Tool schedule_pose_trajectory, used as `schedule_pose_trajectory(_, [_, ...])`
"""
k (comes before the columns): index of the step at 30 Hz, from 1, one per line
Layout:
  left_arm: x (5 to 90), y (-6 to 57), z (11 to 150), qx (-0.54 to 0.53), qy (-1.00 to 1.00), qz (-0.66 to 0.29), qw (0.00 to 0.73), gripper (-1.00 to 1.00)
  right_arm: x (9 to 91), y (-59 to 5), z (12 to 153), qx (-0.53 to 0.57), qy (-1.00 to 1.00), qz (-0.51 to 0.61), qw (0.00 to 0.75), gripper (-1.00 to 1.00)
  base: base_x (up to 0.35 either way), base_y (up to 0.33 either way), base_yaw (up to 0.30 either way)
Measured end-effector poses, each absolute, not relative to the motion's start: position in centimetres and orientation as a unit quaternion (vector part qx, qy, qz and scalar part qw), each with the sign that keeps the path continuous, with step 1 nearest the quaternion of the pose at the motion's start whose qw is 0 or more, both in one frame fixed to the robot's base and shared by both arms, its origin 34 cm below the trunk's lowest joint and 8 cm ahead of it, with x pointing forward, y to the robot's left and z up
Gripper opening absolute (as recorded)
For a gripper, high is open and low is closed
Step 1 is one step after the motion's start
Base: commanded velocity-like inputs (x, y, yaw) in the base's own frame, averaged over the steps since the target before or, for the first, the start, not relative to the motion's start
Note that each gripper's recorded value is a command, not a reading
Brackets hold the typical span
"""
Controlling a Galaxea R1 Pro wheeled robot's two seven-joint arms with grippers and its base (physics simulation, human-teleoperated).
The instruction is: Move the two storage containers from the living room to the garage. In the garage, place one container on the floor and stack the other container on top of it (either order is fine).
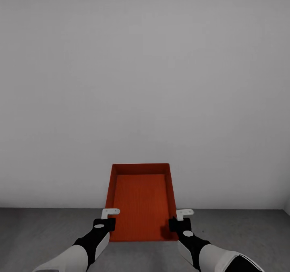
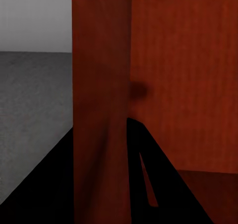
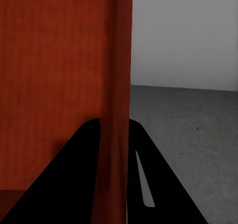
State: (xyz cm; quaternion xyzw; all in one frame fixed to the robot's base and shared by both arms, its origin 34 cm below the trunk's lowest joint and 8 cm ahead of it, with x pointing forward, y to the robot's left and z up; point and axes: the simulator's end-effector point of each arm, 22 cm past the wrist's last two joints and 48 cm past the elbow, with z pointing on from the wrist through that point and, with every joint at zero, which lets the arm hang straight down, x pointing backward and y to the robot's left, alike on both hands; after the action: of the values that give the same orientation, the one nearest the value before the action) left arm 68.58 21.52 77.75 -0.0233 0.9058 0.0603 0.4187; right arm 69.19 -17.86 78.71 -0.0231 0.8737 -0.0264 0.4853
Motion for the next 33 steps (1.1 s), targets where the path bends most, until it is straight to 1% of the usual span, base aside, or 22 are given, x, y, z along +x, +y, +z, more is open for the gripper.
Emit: schedule_pose_trajectory(33, [67.9, 21.5, 75.4, -0.022, 0.915, 0.061, 0.399, -1.00, 68.6, -17.9, 76.3, -0.024, 0.884, -0.026, 0.466, -1.00, 0.002, 0.002, 0.000])
